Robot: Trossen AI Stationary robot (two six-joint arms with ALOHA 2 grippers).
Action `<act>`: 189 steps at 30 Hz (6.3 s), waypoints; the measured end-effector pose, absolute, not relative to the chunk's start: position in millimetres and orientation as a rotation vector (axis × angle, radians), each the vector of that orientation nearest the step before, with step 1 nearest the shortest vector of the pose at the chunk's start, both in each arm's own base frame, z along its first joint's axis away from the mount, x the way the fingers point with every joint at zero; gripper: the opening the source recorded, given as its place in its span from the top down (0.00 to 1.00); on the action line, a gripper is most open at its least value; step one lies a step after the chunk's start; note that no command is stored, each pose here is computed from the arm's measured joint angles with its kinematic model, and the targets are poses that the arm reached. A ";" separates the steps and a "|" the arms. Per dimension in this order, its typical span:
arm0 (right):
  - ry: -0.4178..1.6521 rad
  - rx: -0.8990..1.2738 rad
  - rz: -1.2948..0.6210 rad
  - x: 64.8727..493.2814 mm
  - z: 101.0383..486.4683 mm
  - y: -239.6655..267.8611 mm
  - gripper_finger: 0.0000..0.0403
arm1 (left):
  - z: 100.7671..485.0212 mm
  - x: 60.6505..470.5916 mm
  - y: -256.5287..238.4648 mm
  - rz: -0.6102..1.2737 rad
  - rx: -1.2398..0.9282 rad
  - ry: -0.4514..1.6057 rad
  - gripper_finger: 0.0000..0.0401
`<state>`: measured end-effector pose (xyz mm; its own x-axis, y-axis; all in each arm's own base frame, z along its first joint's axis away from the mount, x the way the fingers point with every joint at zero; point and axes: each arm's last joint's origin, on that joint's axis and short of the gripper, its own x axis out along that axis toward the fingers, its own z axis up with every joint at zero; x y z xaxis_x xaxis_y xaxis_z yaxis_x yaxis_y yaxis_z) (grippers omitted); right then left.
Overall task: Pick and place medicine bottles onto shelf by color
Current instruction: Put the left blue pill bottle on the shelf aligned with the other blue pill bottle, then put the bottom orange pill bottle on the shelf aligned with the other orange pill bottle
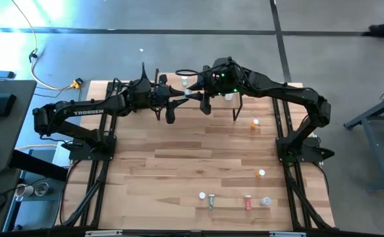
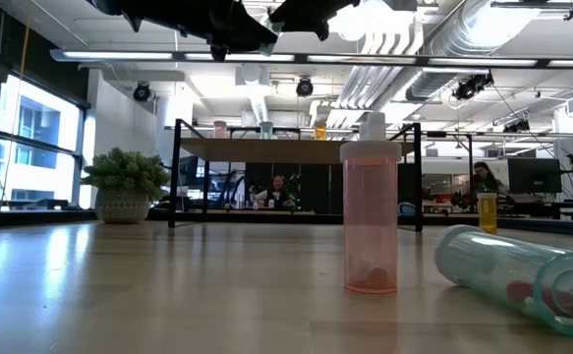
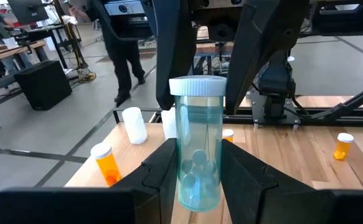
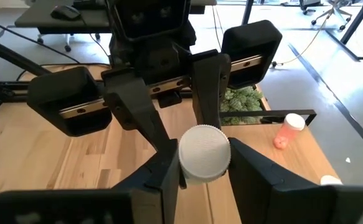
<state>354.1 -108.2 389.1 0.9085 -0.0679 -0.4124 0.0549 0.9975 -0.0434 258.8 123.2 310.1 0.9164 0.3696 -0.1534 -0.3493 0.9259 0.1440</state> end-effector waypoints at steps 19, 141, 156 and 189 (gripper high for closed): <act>0.467 -0.001 -0.066 352.4 385.4 -107.8 0.74 | 309.2 258.7 123.2 0.369 0.125 0.188 0.64; 0.739 0.029 -0.252 411.0 299.7 -179.4 0.74 | 320.9 190.3 98.7 0.617 0.020 0.471 0.43; 0.734 -0.004 -0.274 411.6 300.7 -180.5 0.63 | 320.9 190.3 98.7 0.617 0.020 0.471 0.43; 0.702 -0.004 -0.275 409.2 334.7 -175.7 0.63 | 320.6 190.2 98.6 0.616 0.019 0.474 0.43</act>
<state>409.2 -175.7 334.7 0.7287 -0.2513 -0.6371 0.2488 0.9638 -0.0956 190.2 98.6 320.6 0.7127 0.5603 -0.4220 -0.5516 0.8193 0.1564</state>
